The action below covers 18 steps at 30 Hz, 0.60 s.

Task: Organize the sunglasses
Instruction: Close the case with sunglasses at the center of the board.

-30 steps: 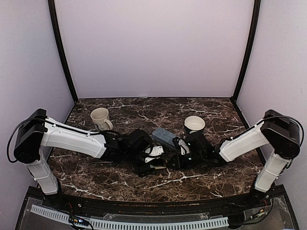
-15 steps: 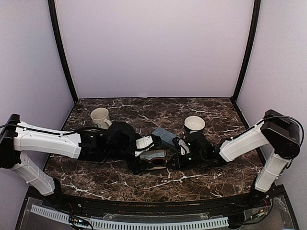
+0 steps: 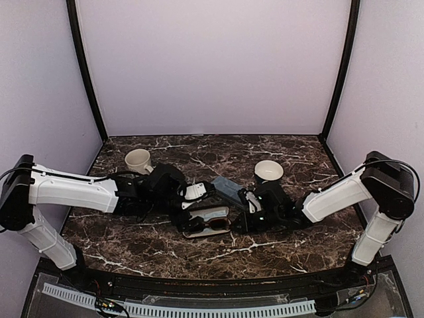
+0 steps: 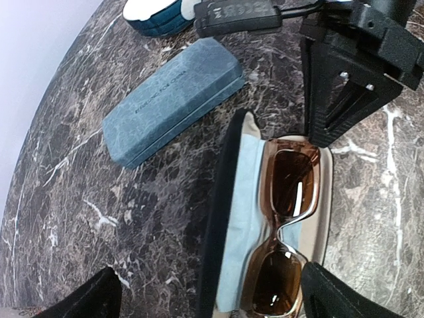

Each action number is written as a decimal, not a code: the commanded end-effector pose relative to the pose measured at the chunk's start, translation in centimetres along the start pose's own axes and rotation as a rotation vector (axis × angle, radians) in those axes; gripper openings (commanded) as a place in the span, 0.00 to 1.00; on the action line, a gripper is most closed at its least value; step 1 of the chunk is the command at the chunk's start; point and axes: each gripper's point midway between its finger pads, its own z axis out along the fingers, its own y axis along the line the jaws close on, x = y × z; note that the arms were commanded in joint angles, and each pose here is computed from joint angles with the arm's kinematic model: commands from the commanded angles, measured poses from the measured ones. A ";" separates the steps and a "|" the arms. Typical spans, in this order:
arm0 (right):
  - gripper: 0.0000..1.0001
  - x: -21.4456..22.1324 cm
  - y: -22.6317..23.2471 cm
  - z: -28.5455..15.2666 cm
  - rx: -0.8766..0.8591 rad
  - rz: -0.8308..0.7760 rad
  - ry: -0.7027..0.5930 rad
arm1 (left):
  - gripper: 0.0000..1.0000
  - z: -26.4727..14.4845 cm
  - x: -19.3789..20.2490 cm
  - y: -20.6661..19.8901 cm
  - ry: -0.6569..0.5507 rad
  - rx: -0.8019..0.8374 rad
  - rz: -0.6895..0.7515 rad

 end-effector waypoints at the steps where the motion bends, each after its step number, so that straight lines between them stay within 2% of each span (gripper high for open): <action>1: 0.11 -0.9 0.5 0.2 0.006 -0.024 -0.020 | 0.96 0.0 -1.0 0.7 -0.017 0.030 -0.021; 18: 0.05 -1.3 0.5 0.4 0.022 -0.030 -0.017 | 0.98 1.2 -0.9 -2.2 0.018 0.211 -0.108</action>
